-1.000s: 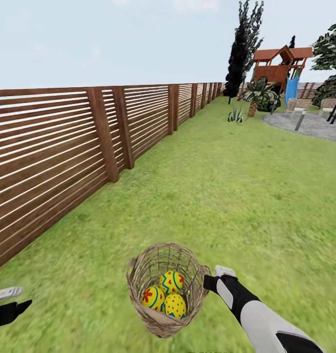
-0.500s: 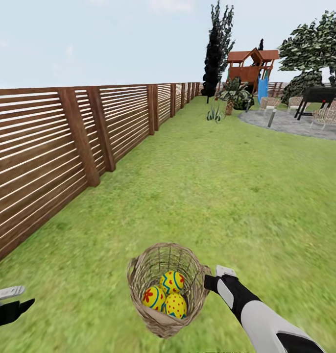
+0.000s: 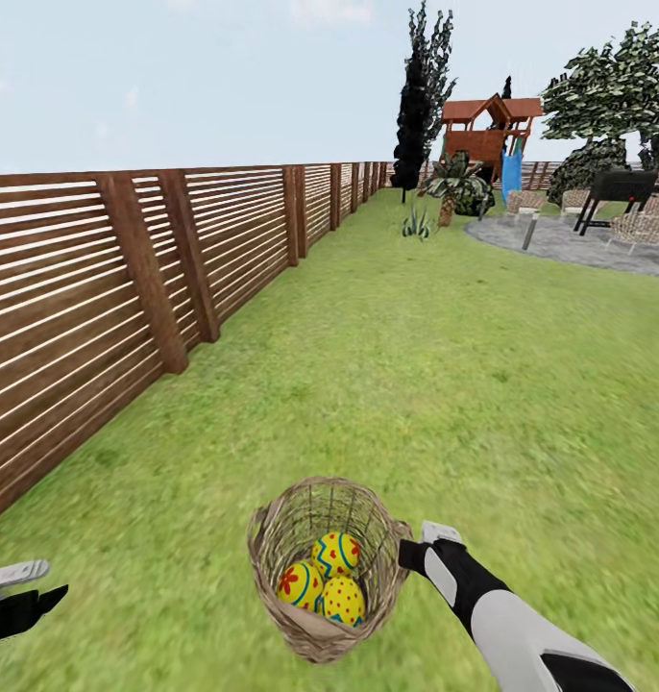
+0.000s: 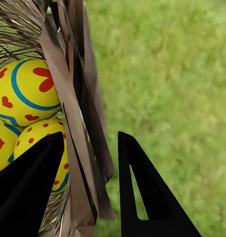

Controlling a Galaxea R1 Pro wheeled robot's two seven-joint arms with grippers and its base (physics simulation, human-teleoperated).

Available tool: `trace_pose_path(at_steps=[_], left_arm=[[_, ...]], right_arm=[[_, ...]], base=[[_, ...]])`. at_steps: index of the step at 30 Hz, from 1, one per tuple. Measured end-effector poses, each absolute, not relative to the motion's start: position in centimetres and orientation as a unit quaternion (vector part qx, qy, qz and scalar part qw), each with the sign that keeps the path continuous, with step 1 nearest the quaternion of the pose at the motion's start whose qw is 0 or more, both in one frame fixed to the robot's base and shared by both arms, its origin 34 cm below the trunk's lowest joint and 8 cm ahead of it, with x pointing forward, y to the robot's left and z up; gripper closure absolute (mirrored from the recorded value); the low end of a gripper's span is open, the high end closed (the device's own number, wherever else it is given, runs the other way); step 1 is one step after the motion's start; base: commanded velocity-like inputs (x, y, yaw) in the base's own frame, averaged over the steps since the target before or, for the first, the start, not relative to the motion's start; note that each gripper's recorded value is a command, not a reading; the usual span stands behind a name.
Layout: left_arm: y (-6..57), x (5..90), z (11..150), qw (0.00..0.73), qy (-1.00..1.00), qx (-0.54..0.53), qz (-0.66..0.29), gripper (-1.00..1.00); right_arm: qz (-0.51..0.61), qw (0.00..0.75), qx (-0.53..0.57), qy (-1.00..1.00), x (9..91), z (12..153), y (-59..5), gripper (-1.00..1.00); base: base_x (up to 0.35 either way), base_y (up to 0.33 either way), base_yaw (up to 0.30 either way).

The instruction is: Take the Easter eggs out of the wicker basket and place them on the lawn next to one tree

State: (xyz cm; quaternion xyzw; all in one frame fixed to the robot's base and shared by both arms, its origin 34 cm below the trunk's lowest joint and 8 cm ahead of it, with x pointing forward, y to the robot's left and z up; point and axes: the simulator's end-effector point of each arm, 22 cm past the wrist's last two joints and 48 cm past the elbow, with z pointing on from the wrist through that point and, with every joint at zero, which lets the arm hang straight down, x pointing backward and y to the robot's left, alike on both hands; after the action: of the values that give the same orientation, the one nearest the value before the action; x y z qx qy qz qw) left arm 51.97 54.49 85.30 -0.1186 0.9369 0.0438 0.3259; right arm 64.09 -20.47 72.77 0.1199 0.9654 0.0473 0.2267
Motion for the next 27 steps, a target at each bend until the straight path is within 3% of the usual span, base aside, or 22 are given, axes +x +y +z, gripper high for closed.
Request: trace_pose_path(at_steps=[27], left_arm=[[54.47, 51.97, 85.31, 0.326, 0.937, -0.118, 0.044, -1.0]], right_arm=[[0.045, 0.241, 0.122, 0.962, 64.14, 72.67, -20.5, 1.0]], base=[[0.336, 0.0, -0.014]])
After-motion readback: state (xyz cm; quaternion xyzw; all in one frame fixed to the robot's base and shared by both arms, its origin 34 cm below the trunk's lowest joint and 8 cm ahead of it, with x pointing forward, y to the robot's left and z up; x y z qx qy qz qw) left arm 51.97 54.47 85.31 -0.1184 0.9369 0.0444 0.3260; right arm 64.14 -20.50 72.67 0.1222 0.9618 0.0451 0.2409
